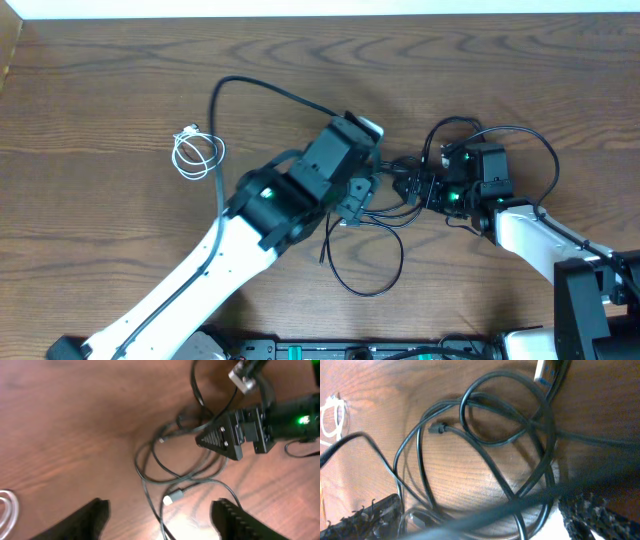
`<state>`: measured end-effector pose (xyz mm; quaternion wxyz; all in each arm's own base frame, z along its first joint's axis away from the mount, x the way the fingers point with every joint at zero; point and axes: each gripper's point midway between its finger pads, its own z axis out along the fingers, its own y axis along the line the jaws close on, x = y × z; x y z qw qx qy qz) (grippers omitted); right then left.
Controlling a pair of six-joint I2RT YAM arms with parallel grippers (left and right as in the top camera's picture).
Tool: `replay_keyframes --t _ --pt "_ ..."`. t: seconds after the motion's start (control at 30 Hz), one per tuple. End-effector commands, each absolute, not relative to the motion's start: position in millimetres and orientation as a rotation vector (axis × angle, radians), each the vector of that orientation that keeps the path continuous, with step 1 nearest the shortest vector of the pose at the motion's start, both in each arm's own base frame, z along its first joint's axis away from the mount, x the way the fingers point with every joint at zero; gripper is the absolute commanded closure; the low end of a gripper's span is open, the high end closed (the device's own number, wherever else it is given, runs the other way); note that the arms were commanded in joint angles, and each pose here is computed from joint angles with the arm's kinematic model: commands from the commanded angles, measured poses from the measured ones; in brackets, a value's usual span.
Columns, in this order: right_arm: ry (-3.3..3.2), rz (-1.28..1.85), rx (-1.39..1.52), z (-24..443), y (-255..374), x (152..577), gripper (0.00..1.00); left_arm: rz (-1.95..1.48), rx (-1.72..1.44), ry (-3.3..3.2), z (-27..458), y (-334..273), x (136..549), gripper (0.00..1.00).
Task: Untangle cables
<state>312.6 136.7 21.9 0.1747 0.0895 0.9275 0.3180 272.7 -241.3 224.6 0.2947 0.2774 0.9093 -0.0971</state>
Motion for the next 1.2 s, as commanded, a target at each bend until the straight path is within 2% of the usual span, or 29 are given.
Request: replay_keyframes --t 0.0,0.3,0.33,0.37,0.5,0.63,0.77,0.83,0.9,1.0,1.17 --pt "2.778 0.856 0.308 -10.3 129.5 279.3 0.01 -0.341 0.774 2.469 213.6 -252.6 265.4 0.20" --pt "2.785 0.731 0.343 -17.2 116.0 282.4 0.01 -0.341 0.806 2.535 191.1 -259.4 265.4 0.15" --pt "2.777 0.735 0.353 -16.4 116.3 284.2 0.01 -0.337 0.808 2.542 189.0 -259.5 265.4 0.14" --pt "2.775 0.738 0.363 -16.2 116.4 284.8 0.01 -0.335 0.809 2.546 187.8 -259.3 265.3 0.04" --pt "2.773 0.753 0.419 -15.7 117.0 285.1 0.01 -0.329 0.812 2.557 185.5 -258.1 263.9 0.02" --pt "2.766 0.895 0.382 -7.6 130.9 281.9 0.01 -0.323 0.815 2.565 184.4 -256.6 262.5 0.02" --pt "2.693 1.117 0.223 13.2 149.6 282.3 0.01 -0.323 0.815 2.565 184.4 -256.6 262.5 0.02" --pt "2.674 1.155 0.213 19.1 149.8 282.6 0.03 -0.338 0.807 2.539 187.8 -260.7 267.0 0.00" --pt "2.668 1.173 0.191 24.2 150.1 279.7 0.12 -0.350 0.806 2.512 190.6 -265.1 271.6 0.00" --pt "2.674 1.126 0.183 29.2 145.8 276.9 0.19 -0.361 0.798 2.489 191.2 -270.8 277.8 0.00" --pt "2.674 0.929 0.265 33.5 125.8 282.2 0.22 -0.370 0.793 2.473 178.0 -285.6 293.0 0.01"
